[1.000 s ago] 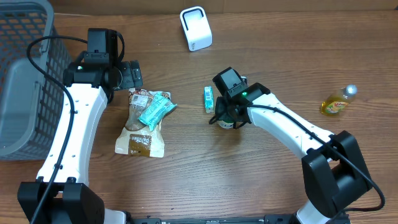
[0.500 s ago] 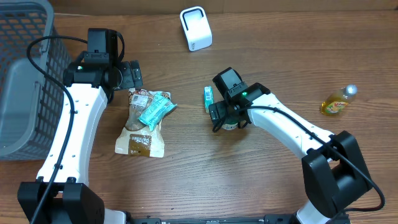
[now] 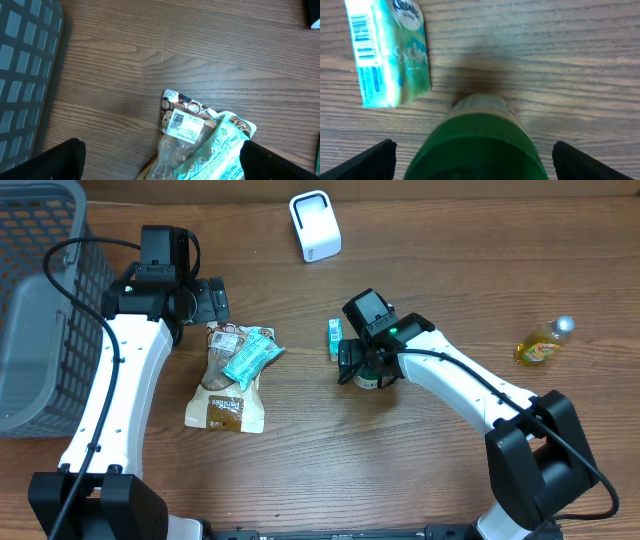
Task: Scan the item barcode
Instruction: 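Close the right gripper on the green jar lid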
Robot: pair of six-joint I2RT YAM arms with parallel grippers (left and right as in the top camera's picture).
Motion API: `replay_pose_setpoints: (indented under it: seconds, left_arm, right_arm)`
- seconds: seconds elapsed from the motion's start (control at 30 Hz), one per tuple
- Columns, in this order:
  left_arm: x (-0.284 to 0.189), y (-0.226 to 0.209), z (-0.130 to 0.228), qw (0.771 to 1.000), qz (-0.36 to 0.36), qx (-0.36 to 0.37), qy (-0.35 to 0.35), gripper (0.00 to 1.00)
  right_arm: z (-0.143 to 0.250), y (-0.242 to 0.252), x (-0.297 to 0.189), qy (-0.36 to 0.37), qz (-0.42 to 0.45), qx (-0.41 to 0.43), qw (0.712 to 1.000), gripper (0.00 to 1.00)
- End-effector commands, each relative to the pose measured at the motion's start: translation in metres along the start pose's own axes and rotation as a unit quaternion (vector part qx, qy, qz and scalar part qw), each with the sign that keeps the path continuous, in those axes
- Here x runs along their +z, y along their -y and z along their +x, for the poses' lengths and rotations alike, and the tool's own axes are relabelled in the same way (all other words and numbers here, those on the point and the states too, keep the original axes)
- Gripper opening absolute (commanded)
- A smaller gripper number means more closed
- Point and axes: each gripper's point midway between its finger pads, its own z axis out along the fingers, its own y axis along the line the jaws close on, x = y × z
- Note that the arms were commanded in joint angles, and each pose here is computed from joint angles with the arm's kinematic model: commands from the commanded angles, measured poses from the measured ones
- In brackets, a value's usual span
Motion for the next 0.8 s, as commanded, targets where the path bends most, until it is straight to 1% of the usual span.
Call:
replay_pose_setpoints:
  seconds: [0.0,0.07,0.17,0.23,0.4,0.53,0.63,0.77]
  left_arm:
    - [-0.004,-0.004,-0.005,1.000,-0.006,0.002,0.010,1.00]
    - [-0.004,-0.004,-0.005,1.000,-0.006,0.002,0.010,1.00]
    - [-0.004,-0.004,-0.005,1.000,-0.006,0.002,0.010,1.00]
    - [-0.004,-0.004,-0.005,1.000,-0.006,0.002,0.010,1.00]
    - [-0.004,-0.004,-0.005,1.000,-0.006,0.002,0.010,1.00]
    - [-0.004,-0.004,-0.005,1.000,-0.006,0.002,0.010,1.00]
    - [-0.004,-0.004,-0.005,1.000,-0.006,0.002,0.009,1.00]
    - [-0.004,-0.004,-0.005,1.000,-0.006,0.002,0.010,1.00]
  right_arm:
    - [-0.002,0.000,0.001,0.002,-0.001,0.007,1.000,0.96]
    - [-0.002,0.000,0.001,0.003,-0.001,0.007,1.000,0.96]
    - [-0.002,0.000,0.001,0.003,-0.001,0.007,1.000,0.91]
    - [-0.002,0.000,0.001,0.003,-0.001,0.007,1.000,0.91]
    - [0.004,0.003,0.001,-0.008,0.006,0.005,1.000,0.80]
    - [0.005,0.013,0.001,-0.008,0.033,0.003,0.999,0.76]
    - [0.004,0.028,-0.001,0.001,0.072,0.001,0.997,0.75]
    - [0.007,0.036,-0.002,-0.003,0.091,-0.002,0.996,0.75]
